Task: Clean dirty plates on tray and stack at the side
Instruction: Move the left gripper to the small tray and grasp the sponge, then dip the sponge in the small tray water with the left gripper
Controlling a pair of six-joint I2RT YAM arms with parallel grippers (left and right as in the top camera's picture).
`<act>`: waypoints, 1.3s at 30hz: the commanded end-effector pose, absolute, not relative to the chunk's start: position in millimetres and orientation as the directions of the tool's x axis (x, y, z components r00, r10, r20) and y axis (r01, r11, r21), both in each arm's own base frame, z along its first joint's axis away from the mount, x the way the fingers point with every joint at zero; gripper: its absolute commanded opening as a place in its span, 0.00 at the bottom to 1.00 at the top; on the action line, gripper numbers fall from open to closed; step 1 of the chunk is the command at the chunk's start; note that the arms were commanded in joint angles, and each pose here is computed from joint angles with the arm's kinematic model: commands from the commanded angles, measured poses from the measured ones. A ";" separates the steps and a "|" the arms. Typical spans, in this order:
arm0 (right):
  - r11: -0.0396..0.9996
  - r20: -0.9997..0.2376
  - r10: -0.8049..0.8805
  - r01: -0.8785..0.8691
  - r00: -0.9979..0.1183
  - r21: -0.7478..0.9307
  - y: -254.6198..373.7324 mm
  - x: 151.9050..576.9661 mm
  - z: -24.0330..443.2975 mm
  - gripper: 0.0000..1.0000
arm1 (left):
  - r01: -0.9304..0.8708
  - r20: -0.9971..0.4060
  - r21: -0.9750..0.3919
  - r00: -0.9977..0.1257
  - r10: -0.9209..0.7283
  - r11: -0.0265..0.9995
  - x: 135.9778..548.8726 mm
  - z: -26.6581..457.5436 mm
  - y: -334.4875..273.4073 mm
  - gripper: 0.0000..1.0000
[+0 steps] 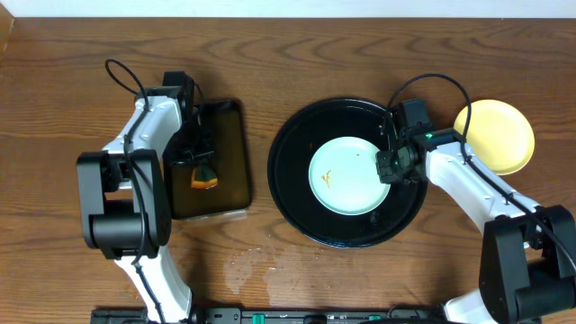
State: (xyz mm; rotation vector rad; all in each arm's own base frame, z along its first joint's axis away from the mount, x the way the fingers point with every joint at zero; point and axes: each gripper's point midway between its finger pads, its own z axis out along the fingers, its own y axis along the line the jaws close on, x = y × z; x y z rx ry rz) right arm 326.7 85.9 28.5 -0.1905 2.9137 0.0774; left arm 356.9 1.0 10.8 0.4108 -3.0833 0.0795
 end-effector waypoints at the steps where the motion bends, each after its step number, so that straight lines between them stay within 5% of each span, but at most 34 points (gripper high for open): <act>1: 0.992 -0.226 -0.107 -0.120 -0.968 0.042 85.9 330.3 29.7 0.22 | -0.240 -0.100 -0.090 -0.964 -0.248 0.967 374.5 60.3 -1.2 0.34; 6: 0.992 -0.226 -0.107 -0.120 -0.968 0.042 85.9 330.3 29.7 0.23 | -0.238 -0.114 -0.093 -0.962 -0.248 0.967 368.0 76.9 -1.5 0.49; 19: 0.992 -0.226 -0.107 -0.120 -0.968 0.042 86.0 330.4 29.8 0.27 | -0.235 0.022 -0.062 -0.972 -0.234 0.970 316.1 11.4 -7.3 0.52; 21: 0.992 -0.226 -0.107 -0.119 -0.968 0.042 86.0 330.3 29.7 0.27 | -0.229 0.017 -0.063 -0.973 -0.229 0.971 313.0 3.0 -9.1 0.44; 24: 0.992 -0.225 -0.104 -0.117 -0.969 0.043 86.0 330.3 29.7 0.27 | -0.233 0.003 -0.066 -0.972 -0.233 0.970 312.5 -4.4 -9.6 0.10; 25: 0.992 -0.225 -0.104 -0.117 -0.969 0.043 86.0 330.3 29.7 0.27 | -0.235 0.000 -0.067 -0.972 -0.235 0.970 313.1 -4.5 -9.5 0.08; 39: 0.993 -0.225 -0.100 -0.113 -0.969 0.044 86.0 330.3 29.7 0.27 | -0.237 -0.125 -0.105 -0.960 -0.249 0.966 340.3 66.7 -10.7 0.07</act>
